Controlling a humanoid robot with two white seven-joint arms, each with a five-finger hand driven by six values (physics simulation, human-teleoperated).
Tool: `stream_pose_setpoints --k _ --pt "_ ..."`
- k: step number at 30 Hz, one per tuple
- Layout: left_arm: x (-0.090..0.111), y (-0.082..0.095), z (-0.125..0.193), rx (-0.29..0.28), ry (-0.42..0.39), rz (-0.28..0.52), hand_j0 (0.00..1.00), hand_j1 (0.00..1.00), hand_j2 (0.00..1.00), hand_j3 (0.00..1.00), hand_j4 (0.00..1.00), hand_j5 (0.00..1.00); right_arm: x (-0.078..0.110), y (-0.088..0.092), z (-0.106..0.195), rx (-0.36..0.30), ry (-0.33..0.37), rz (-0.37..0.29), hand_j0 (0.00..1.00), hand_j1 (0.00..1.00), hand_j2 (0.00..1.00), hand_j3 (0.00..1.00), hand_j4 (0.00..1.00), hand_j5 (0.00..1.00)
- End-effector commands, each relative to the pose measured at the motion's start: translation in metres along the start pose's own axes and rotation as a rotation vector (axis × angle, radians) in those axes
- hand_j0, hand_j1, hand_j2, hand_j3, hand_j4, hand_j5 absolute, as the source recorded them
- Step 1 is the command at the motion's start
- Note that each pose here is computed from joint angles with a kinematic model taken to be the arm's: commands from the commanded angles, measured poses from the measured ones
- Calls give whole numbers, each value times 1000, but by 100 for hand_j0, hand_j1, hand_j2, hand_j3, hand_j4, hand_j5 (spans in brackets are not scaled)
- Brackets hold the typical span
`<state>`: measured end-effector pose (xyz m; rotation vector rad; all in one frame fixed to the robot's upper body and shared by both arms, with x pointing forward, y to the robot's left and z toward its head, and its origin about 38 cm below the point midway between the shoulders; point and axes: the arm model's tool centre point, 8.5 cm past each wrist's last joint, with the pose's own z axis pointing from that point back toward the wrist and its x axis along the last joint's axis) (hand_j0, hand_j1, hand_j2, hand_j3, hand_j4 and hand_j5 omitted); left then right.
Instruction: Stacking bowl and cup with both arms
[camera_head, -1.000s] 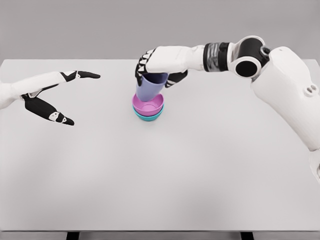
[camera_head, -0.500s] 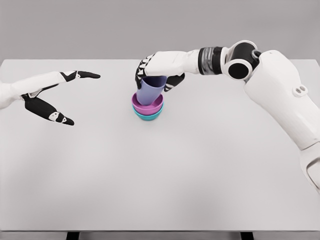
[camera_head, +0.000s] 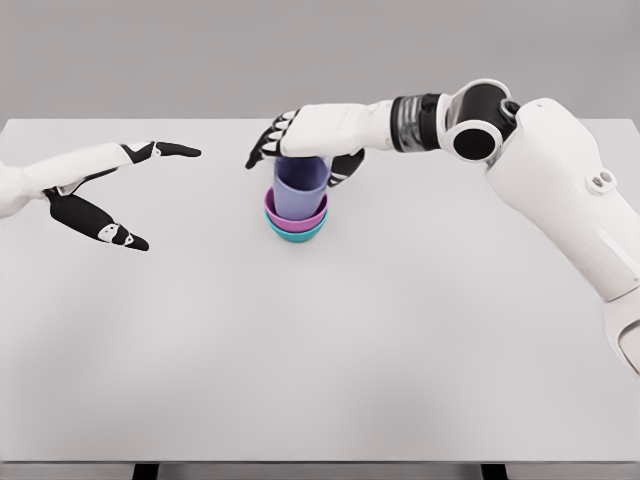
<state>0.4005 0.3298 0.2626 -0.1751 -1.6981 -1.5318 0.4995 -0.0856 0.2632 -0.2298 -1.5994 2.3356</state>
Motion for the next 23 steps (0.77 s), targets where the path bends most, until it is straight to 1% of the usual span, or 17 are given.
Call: stream_pose_setpoints --k 1,4,6,7,8,9,10,11,12,14,15,16,17,23 --pt "0 1 0 4 -1 6 100 100 100 100 100 100 7 -10 7 -23 -13 33 100 100 100 100 100 100" --pt "1 0 0 4 -4 6 100 100 100 100 100 100 7 -14 42 -21 11 92 100 100 100 100 100 100" --pt "1 0 0 4 -4 6 100 100 100 100 100 100 3 -7 76 6 55 124 100 100 100 100 100 100" --pt "1 0 0 4 -4 6 100 100 100 100 100 100 -5 -9 97 -1 98 126 100 100 100 100 100 100" --pt "1 0 -1 4 -5 7 100 100 100 100 100 100 -16 -4 120 -10 150 107 100 100 100 100 100 100" --pt "1 0 -1 4 -5 7 100 100 100 100 100 100 -22 5 137 -19 181 75 100 100 100 100 100 100" --pt "1 0 -1 4 -5 7 100 100 100 100 100 100 -32 22 165 -16 235 28 100 100 100 100 100 100" --pt "1 0 -1 4 -5 7 100 100 100 100 100 100 -37 38 186 -10 270 -17 100 100 100 100 100 100" --pt "1 0 -1 4 -5 7 100 100 100 100 100 100 -39 50 200 -3 295 -48 100 100 100 100 100 100" --pt "1 0 -1 4 -5 7 100 100 100 100 100 100 -45 72 236 -23 361 -125 100 100 100 100 100 100" --pt "1 0 -1 4 -5 7 100 100 100 100 100 100 -45 81 246 -29 382 -146 100 100 100 100 100 100" --pt "1 0 -1 5 -6 7 100 100 100 100 100 100 -43 97 250 -30 391 -183 100 100 100 100 100 100" --pt "1 0 -2 5 -8 8 100 100 100 100 100 100 -41 108 252 -28 395 -205 100 100 100 100 100 100" --pt "1 0 -2 5 -8 8 100 100 100 100 100 100 -39 118 251 -17 394 -225 100 100 100 100 100 100"
